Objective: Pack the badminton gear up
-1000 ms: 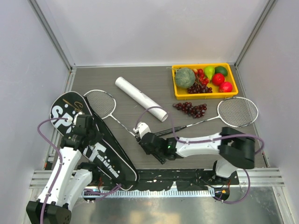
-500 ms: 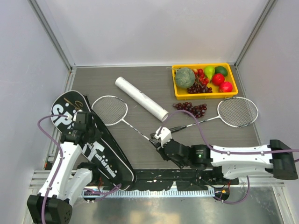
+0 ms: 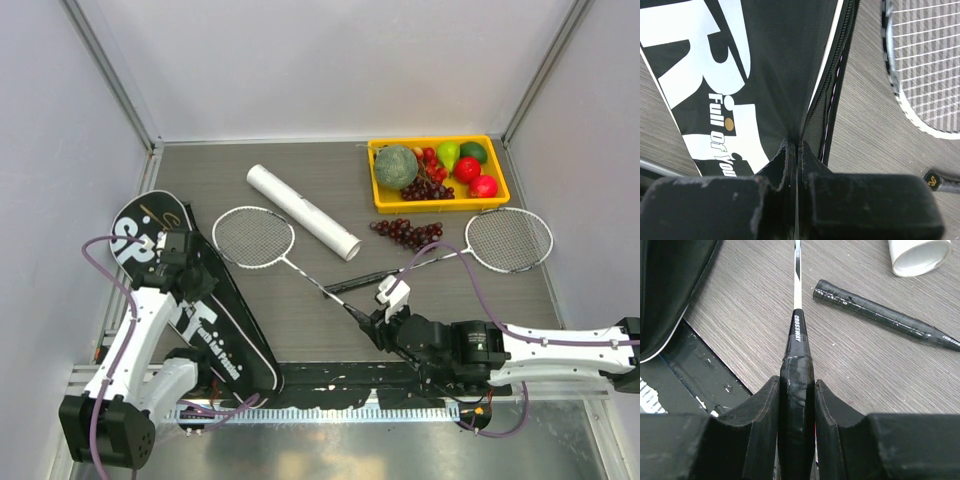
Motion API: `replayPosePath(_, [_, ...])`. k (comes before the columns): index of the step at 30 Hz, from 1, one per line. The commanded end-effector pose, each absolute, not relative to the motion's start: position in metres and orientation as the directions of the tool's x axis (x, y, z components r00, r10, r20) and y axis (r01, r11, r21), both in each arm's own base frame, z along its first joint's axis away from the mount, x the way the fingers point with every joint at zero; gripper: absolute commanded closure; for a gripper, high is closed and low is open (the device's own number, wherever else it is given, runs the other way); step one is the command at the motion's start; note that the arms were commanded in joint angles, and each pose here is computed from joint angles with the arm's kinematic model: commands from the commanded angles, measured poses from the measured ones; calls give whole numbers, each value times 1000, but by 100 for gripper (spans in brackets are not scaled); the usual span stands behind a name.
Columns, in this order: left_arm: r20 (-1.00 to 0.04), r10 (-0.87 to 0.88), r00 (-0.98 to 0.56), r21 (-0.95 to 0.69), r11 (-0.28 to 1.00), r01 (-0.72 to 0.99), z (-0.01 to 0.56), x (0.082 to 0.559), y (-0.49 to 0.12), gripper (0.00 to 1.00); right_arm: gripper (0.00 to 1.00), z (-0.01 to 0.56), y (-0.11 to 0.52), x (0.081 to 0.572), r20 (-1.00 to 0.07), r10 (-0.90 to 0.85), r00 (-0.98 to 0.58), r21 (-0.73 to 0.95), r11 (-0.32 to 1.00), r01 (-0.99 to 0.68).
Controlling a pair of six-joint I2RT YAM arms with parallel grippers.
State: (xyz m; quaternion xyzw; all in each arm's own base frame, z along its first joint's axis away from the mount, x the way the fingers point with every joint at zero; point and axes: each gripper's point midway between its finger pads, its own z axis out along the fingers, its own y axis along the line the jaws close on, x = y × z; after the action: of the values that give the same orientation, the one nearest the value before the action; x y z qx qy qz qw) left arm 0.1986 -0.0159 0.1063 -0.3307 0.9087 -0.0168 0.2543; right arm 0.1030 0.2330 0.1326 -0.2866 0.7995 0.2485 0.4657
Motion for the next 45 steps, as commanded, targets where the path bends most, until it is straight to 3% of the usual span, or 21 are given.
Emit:
replayPosePath(1, [-511, -596, -619, -168, 775, -609, 118, 211, -3, 100, 95, 160, 234, 109, -915, -94, -393, 206, 728, -654])
replayPosePath(23, [-460, -646, -609, -321, 761, -564, 130, 239, -30, 100, 95, 159, 270, 93, -938, -198, -283, 104, 619, -778])
replayPosePath(27, [-452, -649, -612, -343, 760, -552, 127, 243, -35, 100, 95, 163, 296, 81, -952, -239, -194, 33, 546, -837])
replayPosePath(33, [-446, -605, -660, -335, 796, -504, 125, 246, -40, 100, 95, 165, 312, 50, -969, -186, -163, 71, 422, -904])
replayPosePath(39, [-402, -621, -673, -419, 778, -468, 128, 242, -57, 100, 95, 183, 313, 71, -982, -103, -161, 82, 534, -842])
replayPosePath(45, [-347, -662, -664, -549, 718, -428, 134, 237, -79, 100, 95, 188, 354, 82, -983, -104, -153, 58, 614, -787])
